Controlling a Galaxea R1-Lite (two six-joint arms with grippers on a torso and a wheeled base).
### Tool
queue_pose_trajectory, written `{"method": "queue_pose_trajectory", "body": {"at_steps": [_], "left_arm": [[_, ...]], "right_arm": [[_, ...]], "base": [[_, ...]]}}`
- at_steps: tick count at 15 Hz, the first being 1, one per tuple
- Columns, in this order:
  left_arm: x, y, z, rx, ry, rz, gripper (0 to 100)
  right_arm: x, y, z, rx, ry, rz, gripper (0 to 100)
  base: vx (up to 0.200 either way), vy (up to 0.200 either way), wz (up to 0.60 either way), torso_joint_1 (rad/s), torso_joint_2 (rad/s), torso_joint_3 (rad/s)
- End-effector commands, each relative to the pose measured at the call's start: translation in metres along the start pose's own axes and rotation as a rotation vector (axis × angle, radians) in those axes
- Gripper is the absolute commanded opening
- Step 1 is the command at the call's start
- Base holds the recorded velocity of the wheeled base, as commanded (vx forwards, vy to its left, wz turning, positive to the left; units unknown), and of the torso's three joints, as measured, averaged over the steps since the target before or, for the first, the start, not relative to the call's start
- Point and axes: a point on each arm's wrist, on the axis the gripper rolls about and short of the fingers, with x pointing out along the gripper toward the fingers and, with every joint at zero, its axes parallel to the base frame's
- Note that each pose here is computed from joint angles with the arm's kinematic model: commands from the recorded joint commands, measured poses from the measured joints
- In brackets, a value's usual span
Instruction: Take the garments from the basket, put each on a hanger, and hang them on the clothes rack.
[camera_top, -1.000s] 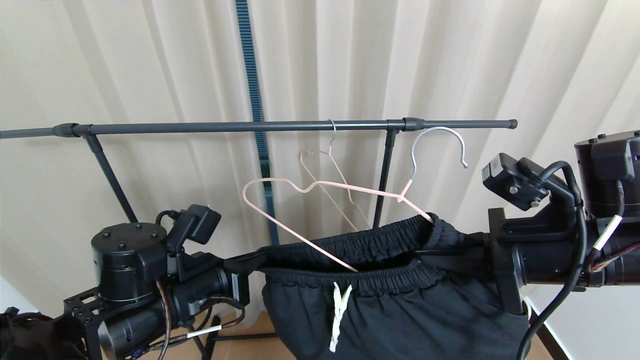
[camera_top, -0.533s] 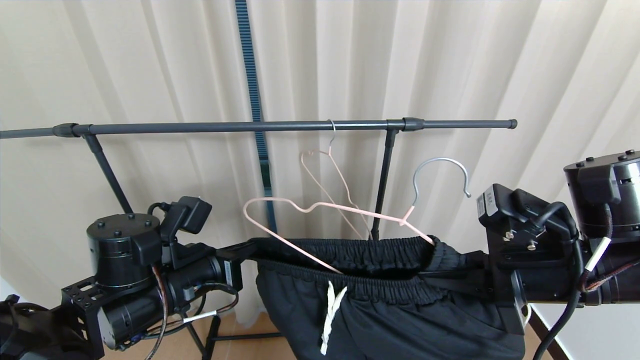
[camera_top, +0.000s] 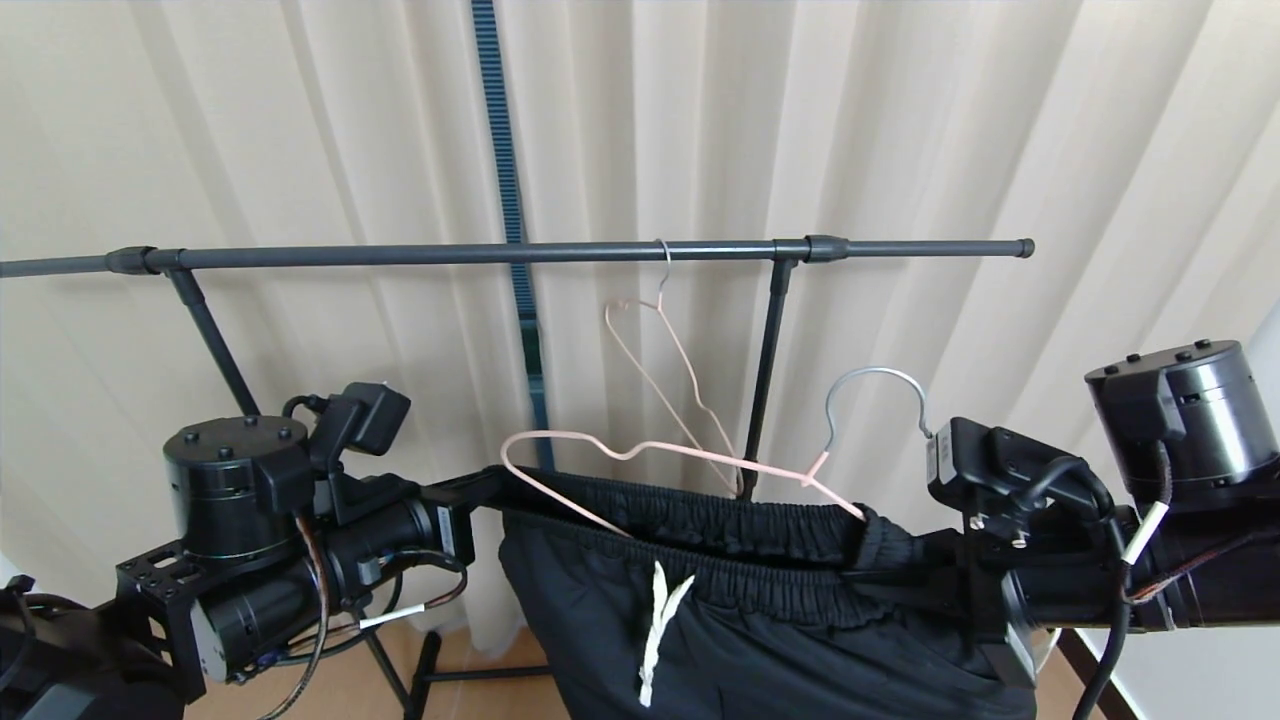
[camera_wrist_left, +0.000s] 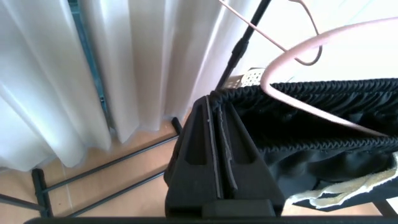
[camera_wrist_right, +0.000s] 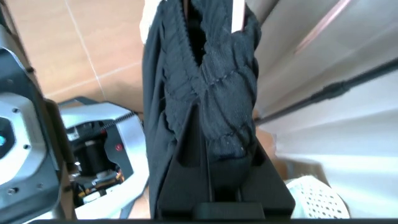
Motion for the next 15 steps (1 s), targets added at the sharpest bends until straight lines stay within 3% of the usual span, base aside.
{"method": "queue_pose_trajectory", "body": {"at_steps": [1,7,15], "left_arm": [[0.001,0.001,0.001,-0.003,-0.005,0.005,0],[0.0,0.005,0.005,-0.005,-0.02,0.017,0],[-0.001,0.004,0.005,-0.004,-0.021,0.016,0]], "right_arm": [[0.009,-0.001,-0.005,-0.005,0.041,0.003,0],[0.028,-0.002,-0.013,-0.008,0.144,-0.032,0],[0.045,0.0,-0.018,-0.012,0.209,-0.021,0]], "base": [[0.0,0.0,0.0,0.0,0.0,0.0],[0.0,0.0,0.0,0.0,0.0,0.0],[0.0,0.0,0.0,0.0,0.0,0.0]]}}
